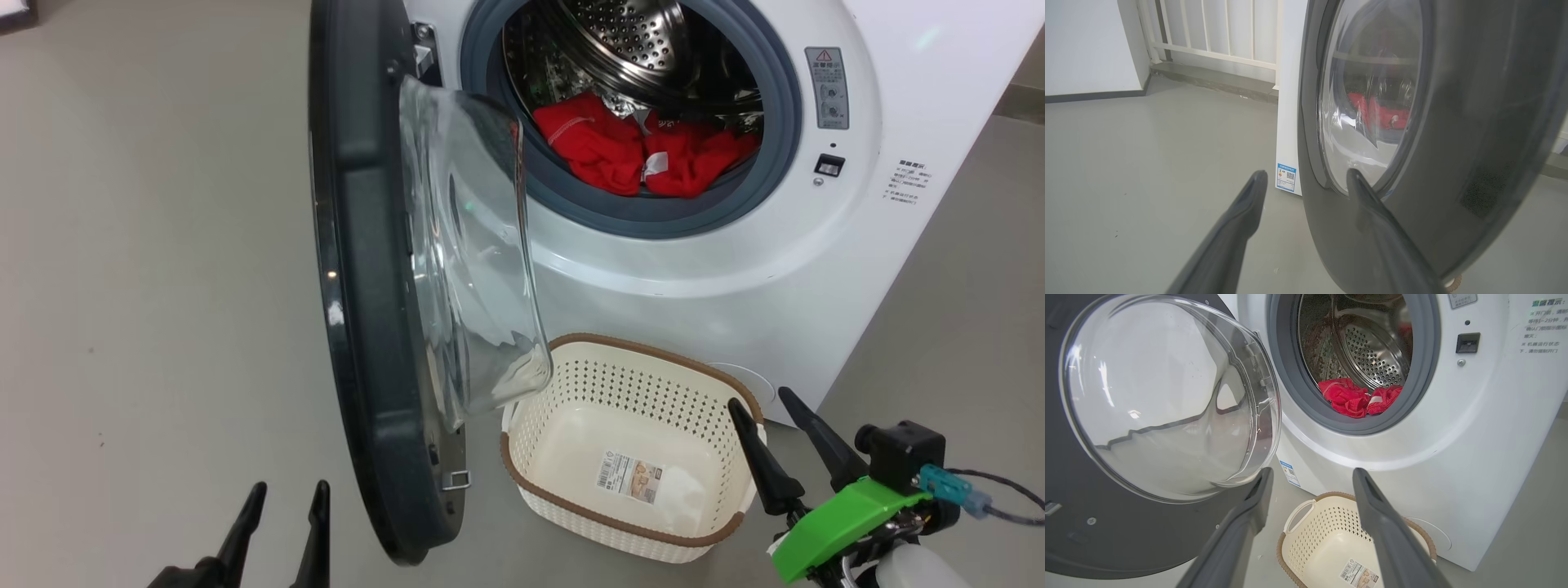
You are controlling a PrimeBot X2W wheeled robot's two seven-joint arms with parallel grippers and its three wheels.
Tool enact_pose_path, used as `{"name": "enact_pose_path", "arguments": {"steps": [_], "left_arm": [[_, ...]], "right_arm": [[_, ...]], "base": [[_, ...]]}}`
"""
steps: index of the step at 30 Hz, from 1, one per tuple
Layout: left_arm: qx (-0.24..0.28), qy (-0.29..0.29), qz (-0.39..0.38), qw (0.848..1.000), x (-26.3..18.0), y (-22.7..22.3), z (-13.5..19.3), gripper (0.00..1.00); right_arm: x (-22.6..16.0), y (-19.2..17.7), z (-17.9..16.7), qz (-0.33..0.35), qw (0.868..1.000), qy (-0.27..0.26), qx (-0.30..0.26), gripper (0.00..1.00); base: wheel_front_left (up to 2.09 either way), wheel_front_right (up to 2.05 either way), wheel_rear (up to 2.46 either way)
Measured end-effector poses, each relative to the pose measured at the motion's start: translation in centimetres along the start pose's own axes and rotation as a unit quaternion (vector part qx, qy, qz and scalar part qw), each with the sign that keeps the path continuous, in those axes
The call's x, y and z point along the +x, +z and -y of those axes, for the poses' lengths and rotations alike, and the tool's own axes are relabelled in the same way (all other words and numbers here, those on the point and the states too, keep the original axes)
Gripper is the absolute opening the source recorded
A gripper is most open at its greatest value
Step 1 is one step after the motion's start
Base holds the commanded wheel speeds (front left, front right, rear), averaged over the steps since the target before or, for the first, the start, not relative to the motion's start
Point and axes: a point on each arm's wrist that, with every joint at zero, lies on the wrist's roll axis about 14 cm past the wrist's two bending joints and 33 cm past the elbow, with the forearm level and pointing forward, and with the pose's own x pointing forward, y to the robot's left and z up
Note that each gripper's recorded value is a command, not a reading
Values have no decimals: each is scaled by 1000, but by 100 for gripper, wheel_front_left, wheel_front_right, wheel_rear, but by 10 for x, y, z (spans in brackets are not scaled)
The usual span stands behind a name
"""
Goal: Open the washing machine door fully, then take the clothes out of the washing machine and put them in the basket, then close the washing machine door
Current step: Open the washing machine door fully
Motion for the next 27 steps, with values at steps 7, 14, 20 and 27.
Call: {"name": "enact_pose_path", "arguments": {"steps": [7, 14, 20, 27], "left_arm": [[2, 4, 0, 1000, -1, 0, -2, 100], [3, 4, 1, 1000, -1, 1, -3, 100], [3, 2, 0, 1000, -1, 1, -1, 100], [-12, 13, 24, 1000, 0, 14, -8, 0]], "right_arm": [[-14, -3, 1, 14, 999, -18, -33, 100], [-30, -21, 12, -7, 998, -45, -34, 100], [-30, -19, 13, -2, 998, -50, -34, 100], [-29, -15, 11, 4, 998, -46, -44, 100]], "base": [[0, 0, 0], [0, 0, 0], [0, 0, 0], [0, 0, 0]]}}
